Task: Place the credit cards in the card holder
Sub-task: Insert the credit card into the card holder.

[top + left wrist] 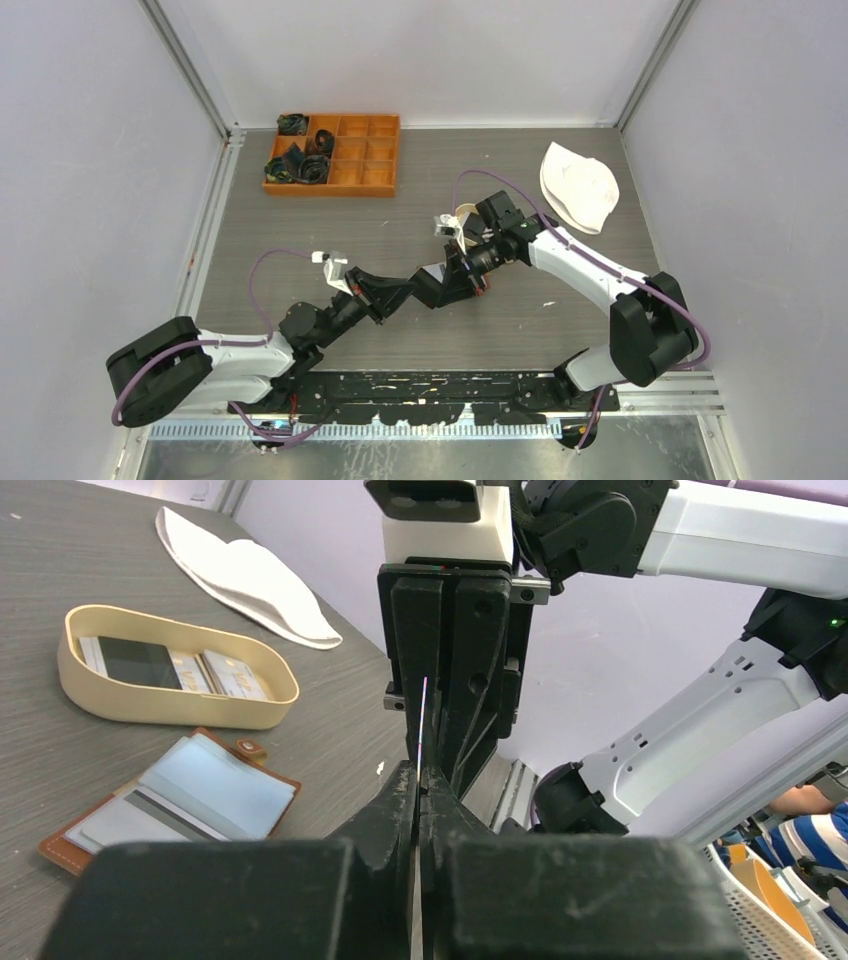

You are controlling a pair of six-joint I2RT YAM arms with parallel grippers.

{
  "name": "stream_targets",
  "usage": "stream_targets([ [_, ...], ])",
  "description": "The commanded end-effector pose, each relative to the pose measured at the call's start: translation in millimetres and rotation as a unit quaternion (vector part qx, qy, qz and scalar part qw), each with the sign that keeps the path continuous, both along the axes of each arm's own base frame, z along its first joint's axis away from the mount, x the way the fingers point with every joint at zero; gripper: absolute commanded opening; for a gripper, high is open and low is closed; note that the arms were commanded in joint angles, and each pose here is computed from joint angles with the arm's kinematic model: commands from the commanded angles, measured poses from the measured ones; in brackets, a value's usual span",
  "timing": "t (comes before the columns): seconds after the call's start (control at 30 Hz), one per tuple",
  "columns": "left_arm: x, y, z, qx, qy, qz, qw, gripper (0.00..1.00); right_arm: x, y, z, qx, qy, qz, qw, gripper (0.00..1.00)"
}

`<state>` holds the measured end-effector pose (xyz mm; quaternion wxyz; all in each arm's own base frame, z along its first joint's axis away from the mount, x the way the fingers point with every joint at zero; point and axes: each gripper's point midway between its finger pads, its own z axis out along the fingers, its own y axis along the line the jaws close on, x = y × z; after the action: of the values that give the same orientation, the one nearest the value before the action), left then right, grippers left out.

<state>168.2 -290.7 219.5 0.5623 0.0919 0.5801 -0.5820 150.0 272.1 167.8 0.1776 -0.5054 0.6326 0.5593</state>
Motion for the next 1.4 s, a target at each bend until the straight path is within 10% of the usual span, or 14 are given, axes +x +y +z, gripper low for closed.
stream_targets([
  [0.0,-0.7,2.7,34.7,-0.045,-0.040,0.000,0.998,0.00,6.0,3.9,10.2,0.008,-0.028,0.007,1.000,0.08],
  [0.27,17.6,10.0,-0.6,0.008,0.022,0.023,0.999,0.00,42.7,-22.2,9.7,-0.053,-0.105,-0.053,0.992,0.42],
  [0.57,31.2,25.2,-45.8,0.121,0.105,0.051,0.986,0.00,134.4,-87.4,-35.0,-0.232,-0.223,-0.249,0.913,0.29],
  [0.9,28.8,21.6,-52.5,0.118,0.120,0.033,0.985,0.00,145.4,-121.2,-107.2,-0.428,-0.231,-0.196,0.851,0.16],
  [1.37,40.3,15.5,-51.5,0.077,0.162,0.012,0.984,0.00,130.2,-110.9,-138.2,-0.468,-0.204,-0.145,0.847,0.16],
])
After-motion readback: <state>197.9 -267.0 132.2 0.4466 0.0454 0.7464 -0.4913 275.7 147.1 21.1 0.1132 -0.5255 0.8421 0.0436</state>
